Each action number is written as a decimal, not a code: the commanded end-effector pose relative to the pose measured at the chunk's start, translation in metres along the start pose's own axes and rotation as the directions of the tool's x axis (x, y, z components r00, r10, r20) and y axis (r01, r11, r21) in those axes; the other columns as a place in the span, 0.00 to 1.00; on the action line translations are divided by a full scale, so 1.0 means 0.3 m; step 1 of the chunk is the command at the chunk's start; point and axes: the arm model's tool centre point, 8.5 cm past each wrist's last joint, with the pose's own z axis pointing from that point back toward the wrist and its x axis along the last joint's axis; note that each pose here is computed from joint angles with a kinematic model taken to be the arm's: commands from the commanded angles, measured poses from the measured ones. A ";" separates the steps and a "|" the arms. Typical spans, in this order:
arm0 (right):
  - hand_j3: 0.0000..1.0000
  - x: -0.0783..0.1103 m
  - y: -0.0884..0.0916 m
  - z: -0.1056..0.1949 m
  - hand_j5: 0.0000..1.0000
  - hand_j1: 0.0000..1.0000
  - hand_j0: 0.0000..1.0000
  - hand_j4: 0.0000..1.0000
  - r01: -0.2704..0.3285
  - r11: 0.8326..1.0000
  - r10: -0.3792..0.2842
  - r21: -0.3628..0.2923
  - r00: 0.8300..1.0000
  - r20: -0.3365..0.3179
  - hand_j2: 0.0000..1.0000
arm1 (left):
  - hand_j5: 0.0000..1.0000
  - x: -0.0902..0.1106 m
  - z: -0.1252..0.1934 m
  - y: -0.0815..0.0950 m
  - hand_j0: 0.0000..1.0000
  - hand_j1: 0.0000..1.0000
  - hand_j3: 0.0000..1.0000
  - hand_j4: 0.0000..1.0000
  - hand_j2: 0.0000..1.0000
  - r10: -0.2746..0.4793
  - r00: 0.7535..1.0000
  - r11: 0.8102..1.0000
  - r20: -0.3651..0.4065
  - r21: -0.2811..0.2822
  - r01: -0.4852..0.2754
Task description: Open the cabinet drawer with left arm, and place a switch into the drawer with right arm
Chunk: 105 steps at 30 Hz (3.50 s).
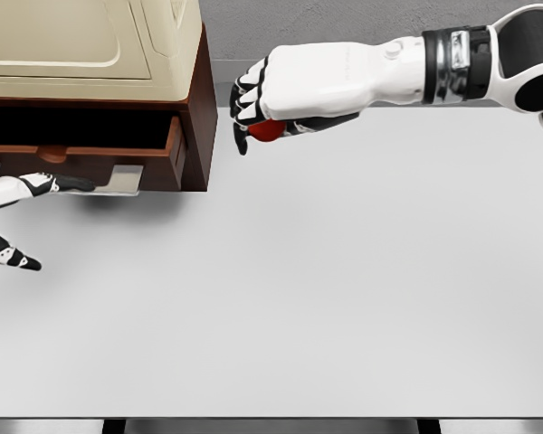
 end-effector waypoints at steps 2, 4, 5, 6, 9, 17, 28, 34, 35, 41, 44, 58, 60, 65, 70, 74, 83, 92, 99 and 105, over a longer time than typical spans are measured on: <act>0.52 -0.017 0.002 0.006 0.52 0.52 0.52 0.52 0.013 1.000 -0.013 -0.002 1.000 -0.015 0.52 | 1.00 0.016 0.005 0.002 1.00 1.00 1.00 1.00 1.00 0.006 1.000 1.000 0.012 -0.003 -0.006; 0.52 -0.025 0.003 0.005 0.52 0.52 0.52 0.52 0.018 1.000 -0.018 -0.003 1.000 -0.019 0.52 | 1.00 0.011 0.016 -0.005 1.00 1.00 1.00 1.00 1.00 0.017 1.000 1.000 0.003 -0.006 -0.017; 0.52 -0.030 0.002 -0.005 0.52 0.52 0.52 0.52 0.021 1.000 -0.021 -0.006 1.000 -0.018 0.52 | 1.00 0.012 0.023 -0.003 1.00 1.00 1.00 1.00 1.00 0.015 1.000 1.000 -0.002 -0.010 -0.015; 0.52 -0.031 0.003 -0.011 0.52 0.52 0.52 0.52 0.022 1.000 -0.022 -0.004 1.000 -0.016 0.52 | 1.00 0.010 0.023 -0.007 1.00 1.00 1.00 1.00 1.00 0.022 1.000 1.000 -0.002 -0.009 -0.022; 0.52 -0.026 -0.001 -0.021 0.52 0.52 0.52 0.52 0.020 1.000 -0.020 -0.007 1.000 -0.007 0.52 | 1.00 0.012 0.022 -0.013 1.00 1.00 1.00 1.00 1.00 0.025 1.000 1.000 0.000 -0.013 -0.025; 0.52 -0.026 -0.009 -0.034 0.52 0.52 0.52 0.52 0.016 1.000 -0.016 -0.007 1.000 -0.001 0.52 | 1.00 0.020 0.050 -0.017 1.00 1.00 1.00 1.00 1.00 0.031 0.999 0.999 -0.018 -0.033 -0.032; 0.52 -0.022 -0.019 -0.078 0.52 0.52 0.52 0.52 0.014 1.000 -0.014 -0.004 1.000 0.022 0.52 | 1.00 0.024 0.064 0.013 1.00 1.00 1.00 1.00 1.00 0.022 0.999 1.000 -0.025 -0.002 -0.022; 0.52 -0.018 -0.019 -0.111 0.52 0.52 0.52 0.52 0.014 1.000 -0.015 0.004 0.999 0.039 0.52 | 1.00 0.025 0.055 0.007 1.00 1.00 1.00 1.00 1.00 0.028 0.999 1.000 -0.015 0.000 -0.028; 0.52 -0.016 -0.020 -0.118 0.52 0.52 0.52 0.52 0.014 1.000 -0.015 0.003 0.999 0.044 0.52 | 1.00 0.025 0.055 0.007 1.00 1.00 1.00 1.00 1.00 0.028 0.999 1.000 -0.015 0.000 -0.028; 0.52 0.000 -0.025 -0.153 0.52 0.52 0.52 0.52 0.008 1.000 -0.008 0.008 0.998 0.069 0.52 | 0.90 0.028 0.061 0.018 0.90 0.90 0.90 0.90 0.90 0.033 0.999 0.999 -0.014 0.010 -0.033; 0.52 -0.001 -0.034 -0.152 0.52 0.52 0.52 0.52 0.002 1.000 -0.002 0.008 0.998 0.068 0.52 | 0.92 0.035 0.068 0.043 0.92 0.92 0.92 0.92 0.92 0.027 1.000 0.999 -0.011 0.031 -0.026; 0.52 0.022 -0.084 -0.245 0.52 0.52 0.52 0.52 -0.028 0.999 0.026 0.018 0.993 0.119 0.52 | 0.75 0.045 0.072 0.061 0.75 0.75 0.75 0.75 0.75 0.022 1.000 0.999 -0.004 0.045 -0.021; 0.52 0.028 -0.087 -0.258 0.52 0.52 0.52 0.52 -0.030 0.999 0.027 0.018 0.991 0.128 0.52 | 0.73 0.045 0.074 0.062 0.73 0.73 0.73 0.73 0.73 0.021 1.000 0.999 -0.005 0.045 -0.021; 0.52 0.007 -0.094 -0.298 0.52 0.52 0.52 0.52 -0.024 0.999 0.021 0.023 0.992 0.121 0.52 | 0.74 0.058 0.098 0.097 0.74 0.74 0.74 0.74 0.74 0.002 1.000 0.998 -0.016 0.058 -0.001; 0.52 -0.008 -0.112 -0.350 0.52 0.52 0.52 0.52 -0.022 0.999 0.018 0.030 0.992 0.122 0.52 | 0.75 0.088 0.117 0.128 0.75 0.75 0.75 0.75 0.75 -0.025 0.999 0.998 -0.019 0.060 0.027; 0.52 -0.020 -0.109 -0.392 0.52 0.52 0.52 0.52 -0.008 0.999 0.003 0.040 0.993 0.122 0.52 | 0.77 0.111 0.115 0.132 0.77 0.77 0.77 0.77 0.77 -0.037 0.999 0.998 -0.011 0.059 0.038; 0.52 -0.011 -0.142 -0.471 0.52 0.52 0.52 0.52 -0.018 0.999 0.011 0.050 0.990 0.141 0.52 | 0.77 0.156 0.082 0.113 0.77 0.77 0.77 0.77 0.77 -0.047 0.998 0.998 0.036 0.035 0.046; 0.52 -0.065 -0.140 -0.547 0.52 0.52 0.52 0.52 0.024 0.997 -0.032 0.076 0.994 0.102 0.52 | 0.77 0.162 0.075 0.103 0.77 0.77 0.77 0.77 0.77 -0.045 0.998 0.999 0.044 0.026 0.043; 0.52 -0.078 -0.147 -0.596 0.52 0.52 0.52 0.52 0.035 0.995 -0.043 0.091 0.995 0.089 0.52 | 0.77 0.168 0.071 0.100 0.77 0.77 0.77 0.77 0.77 -0.047 0.998 0.999 0.050 0.022 0.046; 0.52 -0.109 -0.147 -0.628 0.52 0.52 0.52 0.52 0.058 0.993 -0.064 0.101 0.996 0.058 0.52 | 0.77 0.168 0.069 0.096 0.77 0.77 0.77 0.77 0.77 -0.044 0.998 0.999 0.052 0.020 0.043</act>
